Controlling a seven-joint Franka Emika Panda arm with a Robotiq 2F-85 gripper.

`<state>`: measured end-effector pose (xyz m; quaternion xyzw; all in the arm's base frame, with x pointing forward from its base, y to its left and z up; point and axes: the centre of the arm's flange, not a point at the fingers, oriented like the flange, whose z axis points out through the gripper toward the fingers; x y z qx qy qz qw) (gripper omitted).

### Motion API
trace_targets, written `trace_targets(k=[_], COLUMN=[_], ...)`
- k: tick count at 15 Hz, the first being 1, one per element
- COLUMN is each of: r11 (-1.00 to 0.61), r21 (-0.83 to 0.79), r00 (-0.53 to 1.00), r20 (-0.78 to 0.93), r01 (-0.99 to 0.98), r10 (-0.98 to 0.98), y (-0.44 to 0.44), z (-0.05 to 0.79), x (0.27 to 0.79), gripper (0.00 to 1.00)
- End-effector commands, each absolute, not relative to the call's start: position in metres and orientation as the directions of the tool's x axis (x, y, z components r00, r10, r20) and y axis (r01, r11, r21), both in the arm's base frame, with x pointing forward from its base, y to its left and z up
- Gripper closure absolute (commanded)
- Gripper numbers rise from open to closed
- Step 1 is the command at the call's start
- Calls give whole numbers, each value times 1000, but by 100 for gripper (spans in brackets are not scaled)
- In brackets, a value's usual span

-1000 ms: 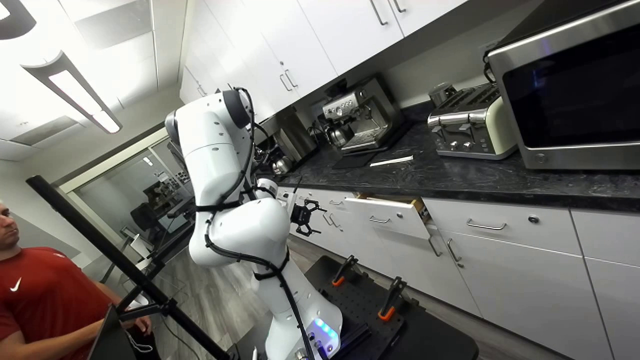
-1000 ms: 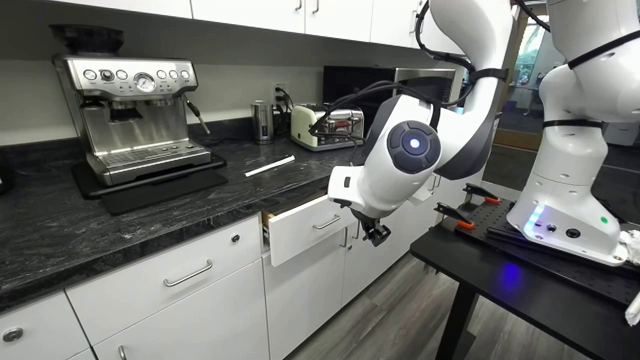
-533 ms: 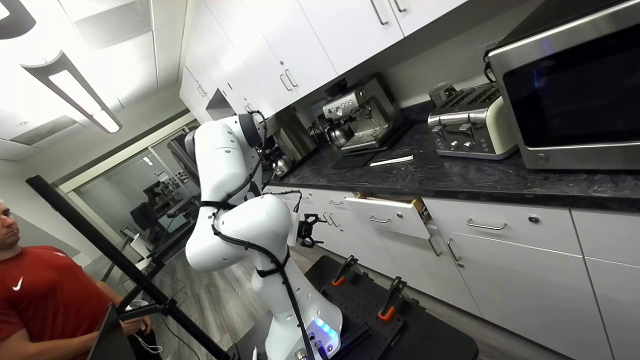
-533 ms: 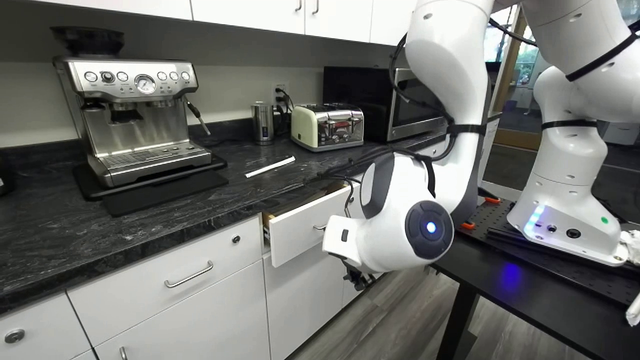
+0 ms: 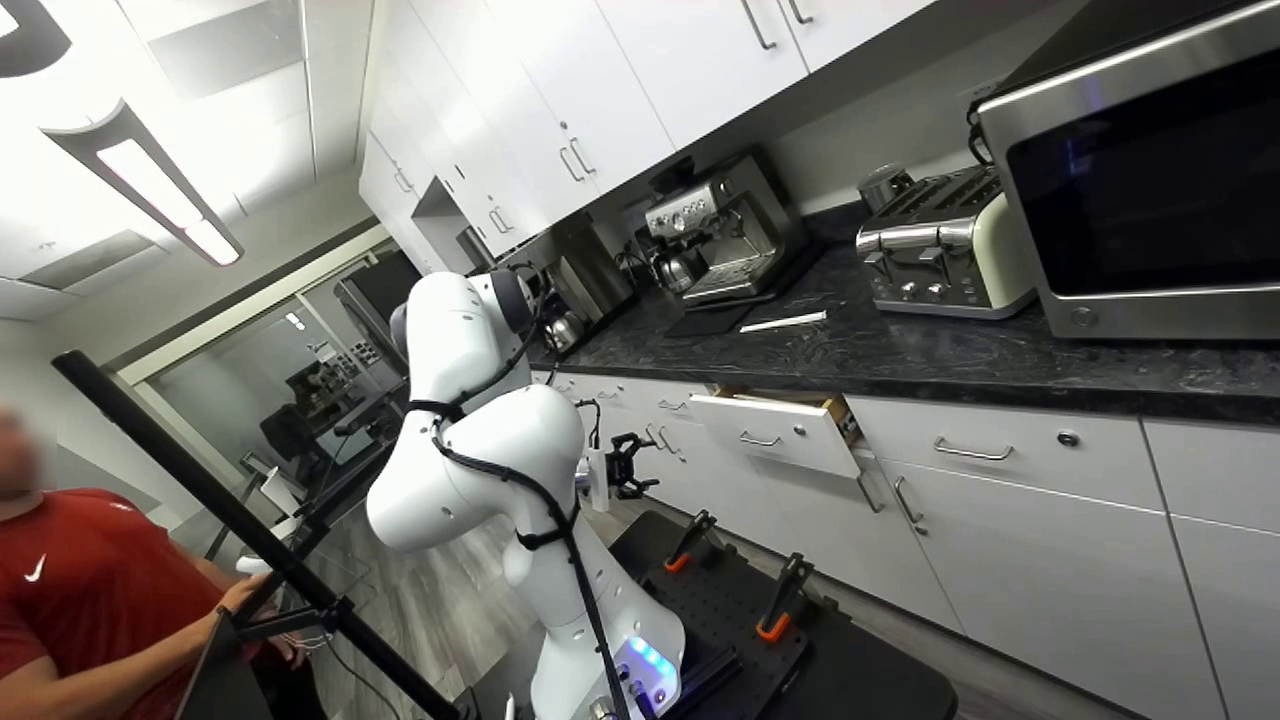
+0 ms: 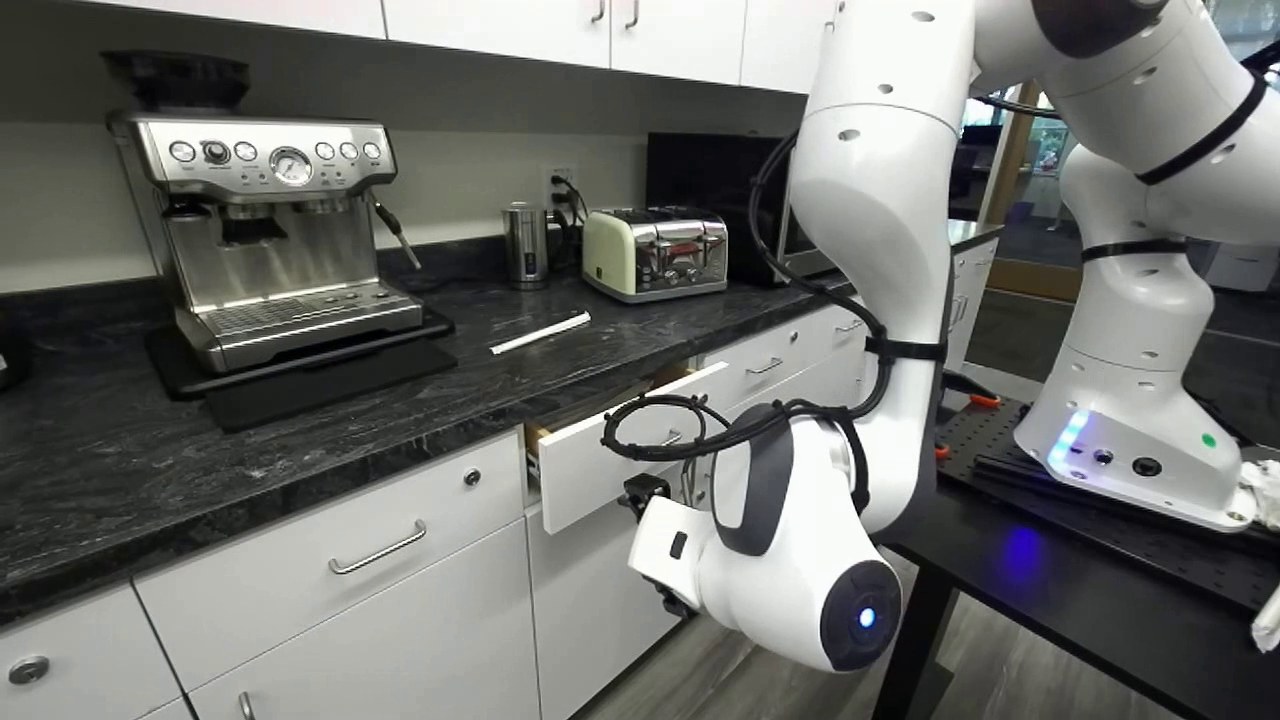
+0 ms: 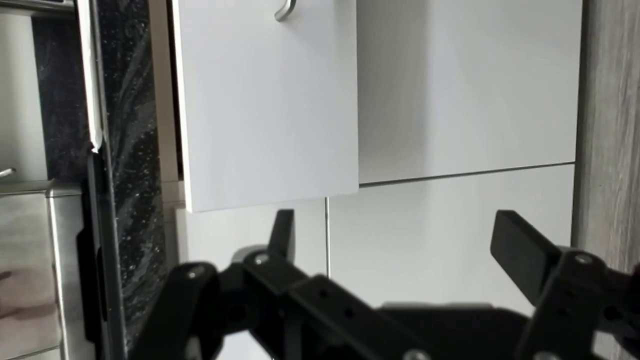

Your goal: Pull open the sixth drawer from the right

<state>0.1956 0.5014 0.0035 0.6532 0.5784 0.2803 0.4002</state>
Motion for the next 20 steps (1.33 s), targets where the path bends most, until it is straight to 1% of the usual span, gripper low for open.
trace_targets(k=[1, 4, 7, 11, 13, 14, 15, 20], r11=[-13, -67, -130, -204, -233, -234, -215, -202], r21=[848, 876, 913, 956, 962, 964, 960, 964], r00=[174, 273, 353, 413, 415, 404, 410, 424], r20=[-94, -76, -16, 103, 156, 166, 126, 111], r01=[530, 478, 387, 209, 141, 126, 178, 175], r10=[980, 959, 935, 905, 896, 900, 903, 899], y=[503, 481, 461, 440, 436, 435, 434, 441], z=[4, -3, -15, -32, -39, -42, -35, -47], x=[196, 210, 230, 258, 267, 270, 262, 260], gripper=[0, 0, 0, 0, 0, 0, 0, 0])
